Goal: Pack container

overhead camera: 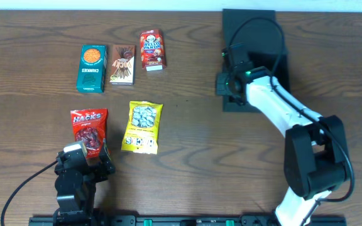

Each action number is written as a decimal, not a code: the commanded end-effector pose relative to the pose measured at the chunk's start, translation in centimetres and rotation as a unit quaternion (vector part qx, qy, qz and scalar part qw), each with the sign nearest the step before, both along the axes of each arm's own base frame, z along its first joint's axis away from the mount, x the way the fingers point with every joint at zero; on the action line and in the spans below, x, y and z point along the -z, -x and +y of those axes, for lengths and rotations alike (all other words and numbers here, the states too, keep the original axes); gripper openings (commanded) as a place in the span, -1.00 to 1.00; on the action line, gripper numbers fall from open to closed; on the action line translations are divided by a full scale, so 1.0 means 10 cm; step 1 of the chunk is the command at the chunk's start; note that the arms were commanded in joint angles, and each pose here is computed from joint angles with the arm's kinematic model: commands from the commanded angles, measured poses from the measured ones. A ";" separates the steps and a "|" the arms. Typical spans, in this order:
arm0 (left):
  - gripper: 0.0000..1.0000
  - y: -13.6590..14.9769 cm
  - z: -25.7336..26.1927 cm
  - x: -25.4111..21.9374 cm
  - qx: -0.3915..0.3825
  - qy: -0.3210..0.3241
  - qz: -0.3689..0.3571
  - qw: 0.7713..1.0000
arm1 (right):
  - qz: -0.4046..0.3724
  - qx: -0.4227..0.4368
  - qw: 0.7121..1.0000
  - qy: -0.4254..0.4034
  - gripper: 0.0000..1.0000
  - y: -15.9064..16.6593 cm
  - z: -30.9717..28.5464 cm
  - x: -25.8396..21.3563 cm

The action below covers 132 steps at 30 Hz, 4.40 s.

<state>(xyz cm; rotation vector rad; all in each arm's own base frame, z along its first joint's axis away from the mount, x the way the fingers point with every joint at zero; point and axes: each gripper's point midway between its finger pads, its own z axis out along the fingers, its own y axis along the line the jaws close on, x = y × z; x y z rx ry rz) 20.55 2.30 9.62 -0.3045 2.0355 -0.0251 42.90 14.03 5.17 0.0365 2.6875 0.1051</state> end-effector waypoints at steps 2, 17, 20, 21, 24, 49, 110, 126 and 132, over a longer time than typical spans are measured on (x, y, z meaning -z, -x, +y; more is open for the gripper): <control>0.90 0.00 0.03 0.03 -0.008 -0.002 0.002 1.000 | -0.011 -0.028 0.999 -0.021 -0.98 0.03 0.36 -0.07; 0.91 0.00 0.03 0.03 -0.008 -0.002 0.002 1.000 | -0.045 -0.006 0.996 -0.071 -0.97 0.12 1.00 -0.22; 0.90 0.00 0.03 0.03 -0.008 -0.002 0.002 1.000 | -0.051 -0.002 0.996 -0.076 -0.97 0.12 1.08 -0.27; 0.90 0.00 0.03 0.03 -0.008 -0.002 0.002 1.000 | -0.053 -0.001 0.996 -0.077 -0.97 0.13 1.11 -0.28; 0.90 0.00 0.03 0.03 -0.008 -0.002 0.002 1.000 | -0.051 -0.010 0.996 -0.079 -0.97 0.16 1.22 -0.26; 0.90 0.00 0.03 0.03 -0.008 -0.002 0.002 1.000 | -0.029 -0.005 0.995 -0.098 -0.96 0.21 1.80 -0.20; 0.91 0.00 0.03 0.03 -0.008 -0.002 0.002 1.000 | -0.239 -0.171 0.956 -0.001 0.98 -0.66 1.87 -2.13; 0.90 0.00 0.03 0.03 -0.008 -0.002 0.002 1.000 | -0.250 -0.230 0.940 -0.022 0.99 -1.21 2.45 -0.93; 0.91 0.00 0.03 0.03 -0.008 -0.002 0.002 1.000 | -0.229 -0.259 0.937 -0.054 0.98 -1.09 2.65 -0.80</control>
